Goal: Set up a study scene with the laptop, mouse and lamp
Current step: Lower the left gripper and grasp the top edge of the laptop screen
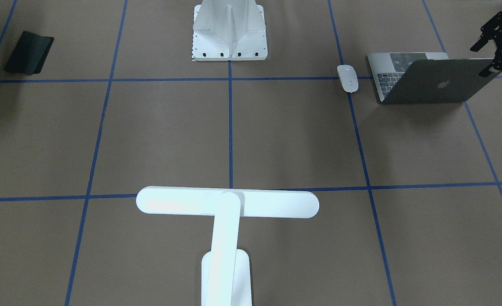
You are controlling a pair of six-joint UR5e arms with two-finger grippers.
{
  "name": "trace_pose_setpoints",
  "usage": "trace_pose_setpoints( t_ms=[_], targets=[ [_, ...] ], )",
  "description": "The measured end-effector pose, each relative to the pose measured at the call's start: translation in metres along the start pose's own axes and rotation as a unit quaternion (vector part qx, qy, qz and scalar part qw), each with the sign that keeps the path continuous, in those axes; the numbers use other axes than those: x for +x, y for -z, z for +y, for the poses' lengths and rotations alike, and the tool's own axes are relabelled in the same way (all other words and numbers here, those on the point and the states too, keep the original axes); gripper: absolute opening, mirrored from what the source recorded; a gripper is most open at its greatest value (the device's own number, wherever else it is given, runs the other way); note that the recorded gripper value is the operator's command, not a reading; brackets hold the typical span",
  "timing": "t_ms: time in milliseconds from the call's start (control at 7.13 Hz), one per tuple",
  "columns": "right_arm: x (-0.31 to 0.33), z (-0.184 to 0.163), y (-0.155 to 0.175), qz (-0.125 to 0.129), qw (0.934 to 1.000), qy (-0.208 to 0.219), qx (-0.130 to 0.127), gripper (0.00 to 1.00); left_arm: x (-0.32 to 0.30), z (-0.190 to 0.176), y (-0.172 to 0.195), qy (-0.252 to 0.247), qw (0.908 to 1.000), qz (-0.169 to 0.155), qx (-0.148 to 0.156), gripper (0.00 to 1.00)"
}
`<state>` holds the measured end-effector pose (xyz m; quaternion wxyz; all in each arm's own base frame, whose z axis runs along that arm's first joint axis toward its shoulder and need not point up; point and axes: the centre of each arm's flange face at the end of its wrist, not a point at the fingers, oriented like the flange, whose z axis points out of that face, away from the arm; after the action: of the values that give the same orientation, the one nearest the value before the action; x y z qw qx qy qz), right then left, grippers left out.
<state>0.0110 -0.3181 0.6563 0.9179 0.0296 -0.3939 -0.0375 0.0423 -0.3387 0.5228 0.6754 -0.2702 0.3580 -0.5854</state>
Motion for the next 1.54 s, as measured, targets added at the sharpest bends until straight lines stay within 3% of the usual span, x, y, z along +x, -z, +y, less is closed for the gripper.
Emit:
trace_pose_setpoints(
  t_ms=[1543],
  targets=[
    [0.004,0.019,-0.002,-0.008,0.9999,0.008,0.007,1.00,-0.004,0.018,-0.032,0.006,0.9996,-0.024,0.017,0.99]
  ],
)
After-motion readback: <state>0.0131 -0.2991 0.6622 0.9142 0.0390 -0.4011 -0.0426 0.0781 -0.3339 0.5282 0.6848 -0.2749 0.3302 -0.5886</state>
